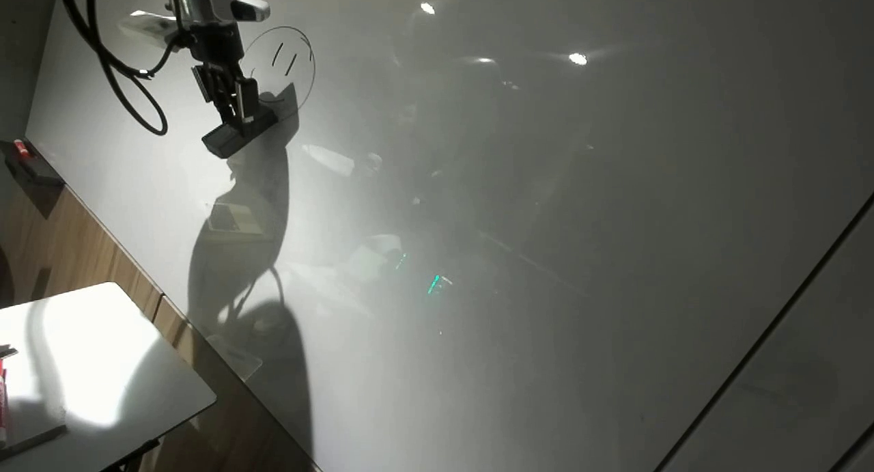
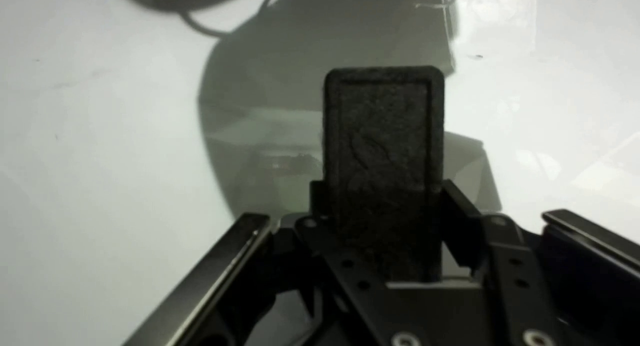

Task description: Erase the drawing on the white board

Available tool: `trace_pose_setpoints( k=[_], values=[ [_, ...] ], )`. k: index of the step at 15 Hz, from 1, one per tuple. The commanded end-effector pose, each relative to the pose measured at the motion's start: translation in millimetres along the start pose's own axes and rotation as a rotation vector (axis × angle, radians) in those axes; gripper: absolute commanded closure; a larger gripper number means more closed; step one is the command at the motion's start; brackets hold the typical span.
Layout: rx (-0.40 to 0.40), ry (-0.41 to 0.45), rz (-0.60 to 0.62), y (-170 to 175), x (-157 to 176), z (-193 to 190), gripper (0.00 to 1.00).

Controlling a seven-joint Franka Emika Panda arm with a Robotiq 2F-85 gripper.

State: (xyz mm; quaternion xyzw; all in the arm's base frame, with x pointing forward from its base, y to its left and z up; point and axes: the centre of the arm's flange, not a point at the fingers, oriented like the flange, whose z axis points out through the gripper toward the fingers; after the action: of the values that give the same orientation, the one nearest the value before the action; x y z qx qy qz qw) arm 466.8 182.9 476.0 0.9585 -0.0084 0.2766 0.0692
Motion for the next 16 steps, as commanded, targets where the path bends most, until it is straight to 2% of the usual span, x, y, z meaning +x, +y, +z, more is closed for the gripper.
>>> trace_pose_setpoints(
  k=[1,7,12,16],
  values=[
    [0.001,0.074,0.027,12,54,-38,0.7],
    [-0.015,0.153,0.065,42,99,-80,0.7],
    [-0.042,0.157,0.072,50,106,-90,0.7],
    [-0.07,0.151,0.092,71,106,-80,0.7]
  ],
)
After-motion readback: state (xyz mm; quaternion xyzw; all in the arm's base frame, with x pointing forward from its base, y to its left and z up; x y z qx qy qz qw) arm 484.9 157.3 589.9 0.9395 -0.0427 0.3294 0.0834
